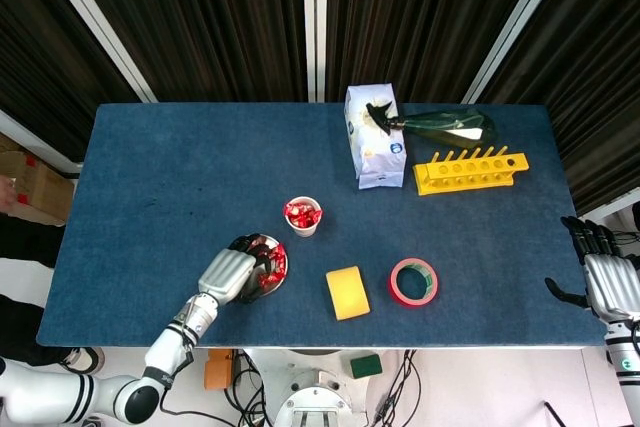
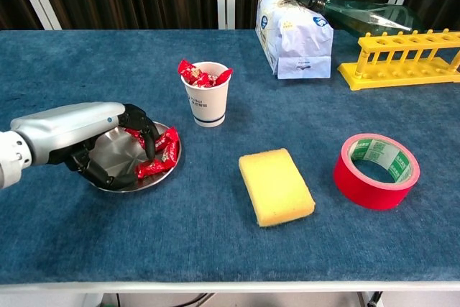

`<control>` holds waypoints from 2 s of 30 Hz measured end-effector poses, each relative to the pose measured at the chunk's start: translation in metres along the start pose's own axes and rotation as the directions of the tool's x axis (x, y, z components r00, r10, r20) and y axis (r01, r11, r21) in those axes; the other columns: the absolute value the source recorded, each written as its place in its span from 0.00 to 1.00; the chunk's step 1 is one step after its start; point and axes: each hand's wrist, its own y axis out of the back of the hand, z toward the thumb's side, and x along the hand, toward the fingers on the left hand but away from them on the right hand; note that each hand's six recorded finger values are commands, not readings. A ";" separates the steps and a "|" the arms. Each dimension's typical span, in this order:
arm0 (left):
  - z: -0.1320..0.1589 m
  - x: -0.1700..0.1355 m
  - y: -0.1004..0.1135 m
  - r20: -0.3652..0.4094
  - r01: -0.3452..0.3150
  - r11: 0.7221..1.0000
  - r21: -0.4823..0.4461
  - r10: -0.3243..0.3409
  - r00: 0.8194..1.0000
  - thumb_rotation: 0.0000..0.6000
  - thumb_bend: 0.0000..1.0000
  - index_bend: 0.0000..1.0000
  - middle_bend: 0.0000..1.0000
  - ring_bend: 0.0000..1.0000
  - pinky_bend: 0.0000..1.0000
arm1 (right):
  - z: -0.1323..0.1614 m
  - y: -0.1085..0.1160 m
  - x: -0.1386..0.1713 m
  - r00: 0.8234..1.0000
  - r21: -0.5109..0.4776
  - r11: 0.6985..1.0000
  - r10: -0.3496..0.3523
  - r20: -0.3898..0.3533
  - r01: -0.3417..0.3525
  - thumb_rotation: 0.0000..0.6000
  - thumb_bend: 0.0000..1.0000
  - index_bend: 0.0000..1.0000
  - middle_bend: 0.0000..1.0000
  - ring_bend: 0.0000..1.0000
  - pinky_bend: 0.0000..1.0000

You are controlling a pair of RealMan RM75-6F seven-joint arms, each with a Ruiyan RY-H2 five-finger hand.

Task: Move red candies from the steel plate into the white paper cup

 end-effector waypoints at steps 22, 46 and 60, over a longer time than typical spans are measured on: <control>-0.002 0.005 -0.005 -0.023 -0.017 0.998 0.054 0.018 1.000 1.00 0.37 0.50 0.19 0.02 0.10 | 0.000 0.000 0.000 1.000 0.001 1.000 0.001 0.001 -0.001 1.00 0.24 0.02 0.05 0.00 0.00; 0.020 0.002 0.082 0.038 -0.256 0.965 0.058 0.254 0.966 1.00 0.37 0.57 0.20 0.02 0.10 | 0.001 0.001 0.002 1.000 0.001 1.000 -0.007 -0.003 0.007 1.00 0.24 0.02 0.05 0.00 0.00; 0.051 0.061 0.105 0.054 -0.298 0.953 0.048 0.295 0.954 1.00 0.37 0.56 0.20 0.02 0.10 | -0.002 0.004 0.001 1.000 -0.011 1.000 -0.009 0.002 0.009 1.00 0.24 0.02 0.05 0.00 0.00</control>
